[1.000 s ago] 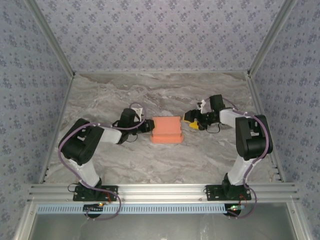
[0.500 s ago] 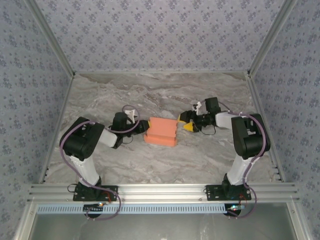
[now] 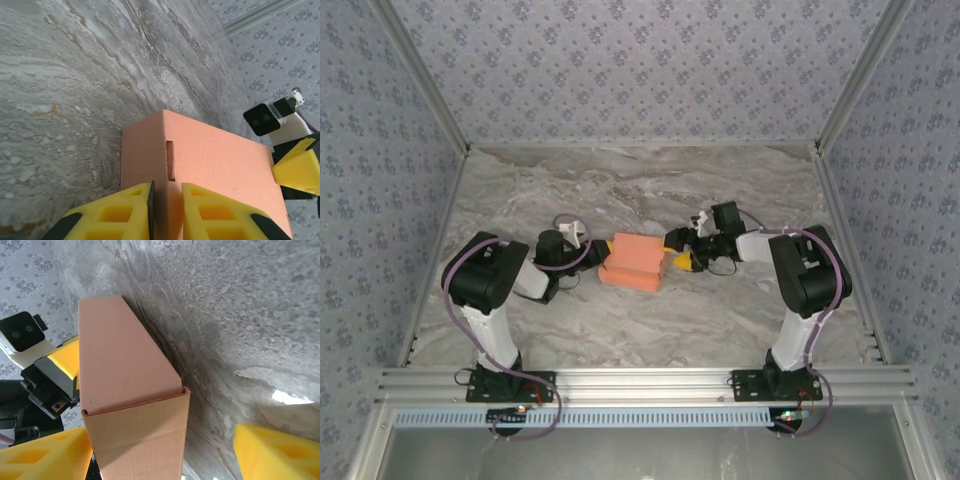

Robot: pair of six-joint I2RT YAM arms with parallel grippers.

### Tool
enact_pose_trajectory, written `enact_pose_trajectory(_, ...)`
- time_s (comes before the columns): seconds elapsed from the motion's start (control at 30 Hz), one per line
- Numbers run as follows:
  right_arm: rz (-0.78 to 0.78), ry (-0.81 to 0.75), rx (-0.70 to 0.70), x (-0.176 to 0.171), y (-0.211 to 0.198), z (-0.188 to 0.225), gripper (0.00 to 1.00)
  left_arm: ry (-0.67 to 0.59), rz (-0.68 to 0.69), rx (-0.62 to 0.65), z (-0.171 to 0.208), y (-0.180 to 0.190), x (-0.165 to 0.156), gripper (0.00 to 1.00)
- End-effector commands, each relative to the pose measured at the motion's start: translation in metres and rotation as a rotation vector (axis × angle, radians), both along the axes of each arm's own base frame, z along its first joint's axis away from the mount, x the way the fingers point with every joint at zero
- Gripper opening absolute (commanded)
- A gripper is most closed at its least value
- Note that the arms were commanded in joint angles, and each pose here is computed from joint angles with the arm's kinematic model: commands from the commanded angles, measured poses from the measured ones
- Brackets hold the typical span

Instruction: Fold the paper box

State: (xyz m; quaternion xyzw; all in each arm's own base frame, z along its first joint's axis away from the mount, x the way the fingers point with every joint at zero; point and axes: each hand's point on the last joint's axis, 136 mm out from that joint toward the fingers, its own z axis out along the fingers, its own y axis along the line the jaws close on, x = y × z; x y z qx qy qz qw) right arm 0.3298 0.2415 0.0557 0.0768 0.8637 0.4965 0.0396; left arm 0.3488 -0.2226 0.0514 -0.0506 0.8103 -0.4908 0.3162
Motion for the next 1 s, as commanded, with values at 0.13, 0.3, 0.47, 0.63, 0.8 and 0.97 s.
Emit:
enact_pose_trajectory(0.13, -0.03, 0.011, 0.019, 0.007, 0.012, -0.001, 0.77, 0.18, 0.046, 0.071, -0.051, 0.018, -0.018, 0.19)
enact_pose_trajectory(0.3, -0.069, 0.005, 0.056, 0.012, 0.028, 0.007, 0.77, 0.187, 0.044, 0.072, -0.053, 0.018, -0.018, 0.2)
enact_pose_trajectory(0.47, -0.096, -0.013, 0.07, 0.018, 0.036, 0.015, 0.65, 0.187, 0.047, 0.069, -0.052, 0.018, -0.018, 0.21)
enact_pose_trajectory(0.63, -0.046, -0.057, -0.021, 0.012, 0.031, 0.019, 0.54, 0.175, 0.054, 0.047, -0.042, 0.016, -0.014, 0.29)
enact_pose_trajectory(0.8, 0.071, -0.131, -0.226, 0.001, 0.02, 0.029, 0.45, 0.121, 0.094, 0.007, -0.011, 0.018, -0.005, 0.5)
enact_pose_trajectory(0.97, 0.215, -0.243, -0.466, -0.003, -0.001, 0.061, 0.45, 0.017, 0.143, -0.011, 0.042, 0.023, 0.005, 0.63)
